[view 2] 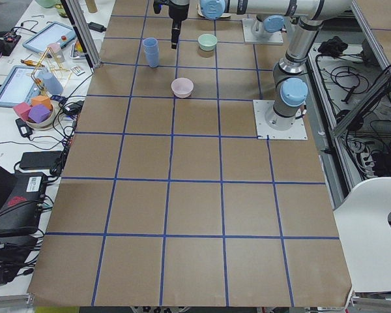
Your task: Stack blue cups with both arms
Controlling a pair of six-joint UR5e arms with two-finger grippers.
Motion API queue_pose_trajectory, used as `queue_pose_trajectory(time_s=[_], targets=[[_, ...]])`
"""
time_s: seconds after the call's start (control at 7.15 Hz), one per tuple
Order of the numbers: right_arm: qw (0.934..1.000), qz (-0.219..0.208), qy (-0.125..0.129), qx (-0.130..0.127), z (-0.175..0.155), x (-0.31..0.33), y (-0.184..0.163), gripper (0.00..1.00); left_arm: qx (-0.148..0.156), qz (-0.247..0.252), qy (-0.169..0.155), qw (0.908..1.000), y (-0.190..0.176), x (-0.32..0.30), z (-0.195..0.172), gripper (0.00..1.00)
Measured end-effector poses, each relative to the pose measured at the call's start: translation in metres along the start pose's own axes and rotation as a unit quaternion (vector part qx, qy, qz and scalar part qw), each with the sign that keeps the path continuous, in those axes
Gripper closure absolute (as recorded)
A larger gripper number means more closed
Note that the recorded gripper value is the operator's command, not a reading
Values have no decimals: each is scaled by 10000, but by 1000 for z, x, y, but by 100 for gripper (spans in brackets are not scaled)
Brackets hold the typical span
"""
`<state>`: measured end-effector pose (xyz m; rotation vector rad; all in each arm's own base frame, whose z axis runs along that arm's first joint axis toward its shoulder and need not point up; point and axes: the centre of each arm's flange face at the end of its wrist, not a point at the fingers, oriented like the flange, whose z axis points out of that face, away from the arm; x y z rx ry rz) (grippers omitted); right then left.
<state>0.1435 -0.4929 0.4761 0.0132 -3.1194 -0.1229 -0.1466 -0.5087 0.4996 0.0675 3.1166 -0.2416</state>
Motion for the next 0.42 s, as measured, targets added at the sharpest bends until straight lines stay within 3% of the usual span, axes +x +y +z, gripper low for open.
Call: queue_pose_trajectory(time_s=[0.42], targets=[[10000, 19, -13, -24, 0, 2, 1, 0, -13, -6, 0, 10000, 1, 0, 1, 0]])
